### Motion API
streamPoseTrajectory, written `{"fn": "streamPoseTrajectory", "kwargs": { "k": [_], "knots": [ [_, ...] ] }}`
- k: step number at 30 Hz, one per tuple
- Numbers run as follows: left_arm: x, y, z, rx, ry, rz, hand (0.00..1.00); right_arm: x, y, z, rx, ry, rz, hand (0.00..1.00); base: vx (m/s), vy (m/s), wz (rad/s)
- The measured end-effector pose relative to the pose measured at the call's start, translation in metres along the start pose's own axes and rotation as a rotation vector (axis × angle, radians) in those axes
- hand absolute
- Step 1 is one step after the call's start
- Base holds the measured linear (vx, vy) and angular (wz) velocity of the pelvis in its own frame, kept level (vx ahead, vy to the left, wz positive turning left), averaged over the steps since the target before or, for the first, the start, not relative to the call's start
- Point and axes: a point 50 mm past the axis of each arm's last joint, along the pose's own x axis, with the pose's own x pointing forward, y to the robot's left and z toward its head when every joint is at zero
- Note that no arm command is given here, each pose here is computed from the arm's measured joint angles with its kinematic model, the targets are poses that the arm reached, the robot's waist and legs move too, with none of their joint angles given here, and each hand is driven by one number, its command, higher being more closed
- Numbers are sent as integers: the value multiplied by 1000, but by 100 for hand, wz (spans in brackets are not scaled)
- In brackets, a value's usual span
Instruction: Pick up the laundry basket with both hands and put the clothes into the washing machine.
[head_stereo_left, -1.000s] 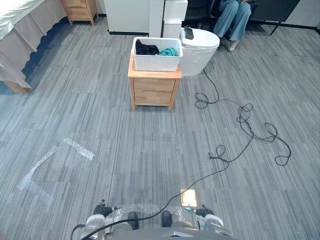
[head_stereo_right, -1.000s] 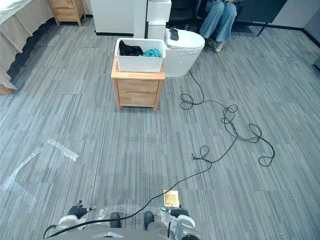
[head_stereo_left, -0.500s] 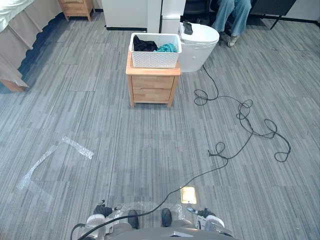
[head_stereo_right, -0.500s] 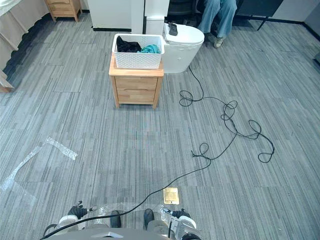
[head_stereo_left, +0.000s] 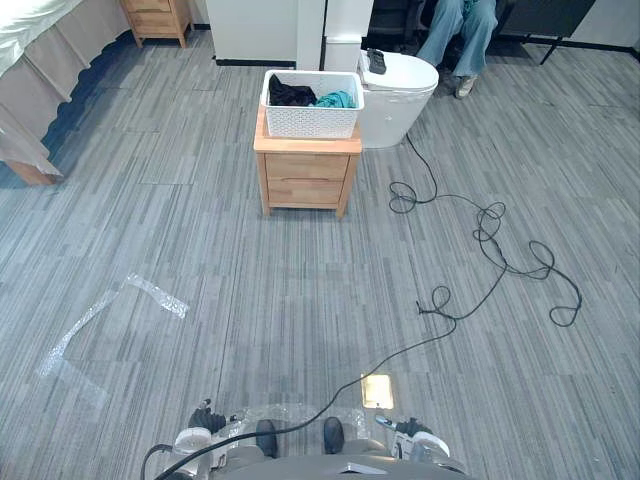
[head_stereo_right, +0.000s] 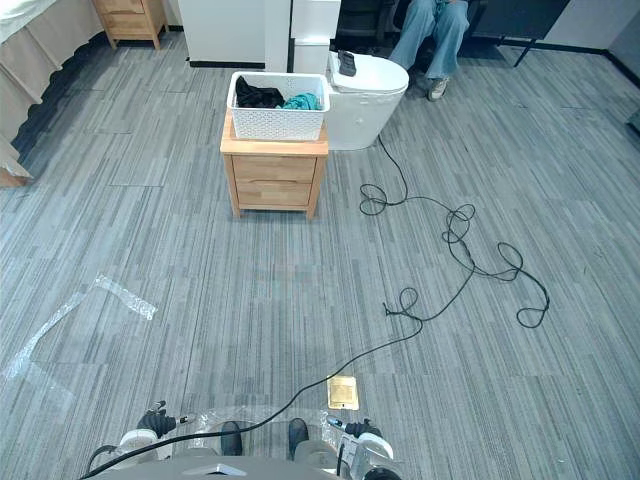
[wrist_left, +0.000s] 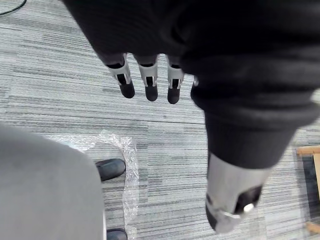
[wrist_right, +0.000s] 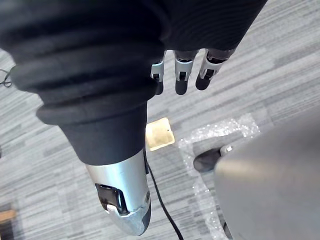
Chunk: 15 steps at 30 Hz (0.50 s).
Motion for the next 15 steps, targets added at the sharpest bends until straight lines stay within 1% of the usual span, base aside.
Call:
{"fn": "streamPoseTrajectory", "kwargs": {
  "k": [7,12,15],
  "knots": [
    [0,1,0,-5,0,14,0,0,0,2,-1,-5,-16,0,-1,0,-5],
    [1,5,4,-47,-6,44,0,1,9,17,-18,-43,5,0,-31,21,-25],
    [1,5,7,-70,-14,48,0,1,1,12,82,-24,-25,0,37,62,43]
  ]
}}
